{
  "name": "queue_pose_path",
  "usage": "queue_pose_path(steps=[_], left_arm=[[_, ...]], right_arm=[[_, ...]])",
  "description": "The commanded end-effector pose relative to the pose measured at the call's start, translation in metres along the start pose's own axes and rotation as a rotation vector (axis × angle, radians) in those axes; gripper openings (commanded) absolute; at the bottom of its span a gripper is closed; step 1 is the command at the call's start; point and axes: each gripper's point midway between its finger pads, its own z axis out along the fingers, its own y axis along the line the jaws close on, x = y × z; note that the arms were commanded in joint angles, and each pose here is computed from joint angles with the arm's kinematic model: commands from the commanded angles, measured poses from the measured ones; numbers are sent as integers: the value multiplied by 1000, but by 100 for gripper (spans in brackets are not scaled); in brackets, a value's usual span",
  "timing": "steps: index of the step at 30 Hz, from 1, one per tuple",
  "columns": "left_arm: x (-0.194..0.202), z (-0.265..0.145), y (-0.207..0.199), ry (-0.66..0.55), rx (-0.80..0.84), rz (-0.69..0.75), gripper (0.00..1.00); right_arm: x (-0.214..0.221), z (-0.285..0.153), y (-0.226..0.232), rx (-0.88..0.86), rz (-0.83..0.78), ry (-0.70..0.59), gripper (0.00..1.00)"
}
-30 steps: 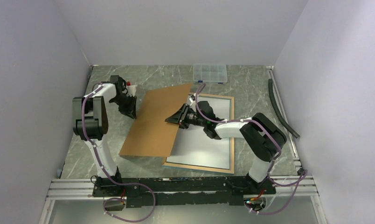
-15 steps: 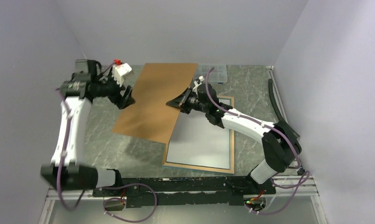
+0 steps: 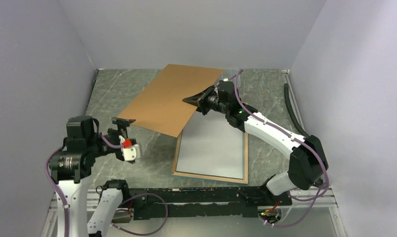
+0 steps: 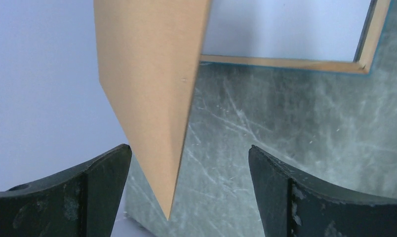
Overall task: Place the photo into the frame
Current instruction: Pick up the photo frame item at the center of the board.
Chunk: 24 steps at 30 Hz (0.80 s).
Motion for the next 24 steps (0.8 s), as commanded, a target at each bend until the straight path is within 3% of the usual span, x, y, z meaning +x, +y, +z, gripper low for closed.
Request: queue_pose_path(steps=[1,5,10,14,19,21,24], left_arm=[[-5,6,15,-46,-75,343,93],[-5,15,26,-82,-121,414,90],[8,28,47,-73,-188,494,75],[9,30,70,-74,-246,467,43],[10,35,72,-93,-240,455,13],[10,34,73,-93,-258,468,3],[10,33,75,-89,-294,499,2]], right_arm=[[11,-33,78,-223,45,3,0],[18,-36,80,-240,71,11,0],[32,-37,82,-248,75,38,0],[42,-36,73,-234,81,49,0],[55,-30,66,-233,92,86,1],[61,-28,63,-235,45,111,15],[70,-32,56,-254,-54,160,41]])
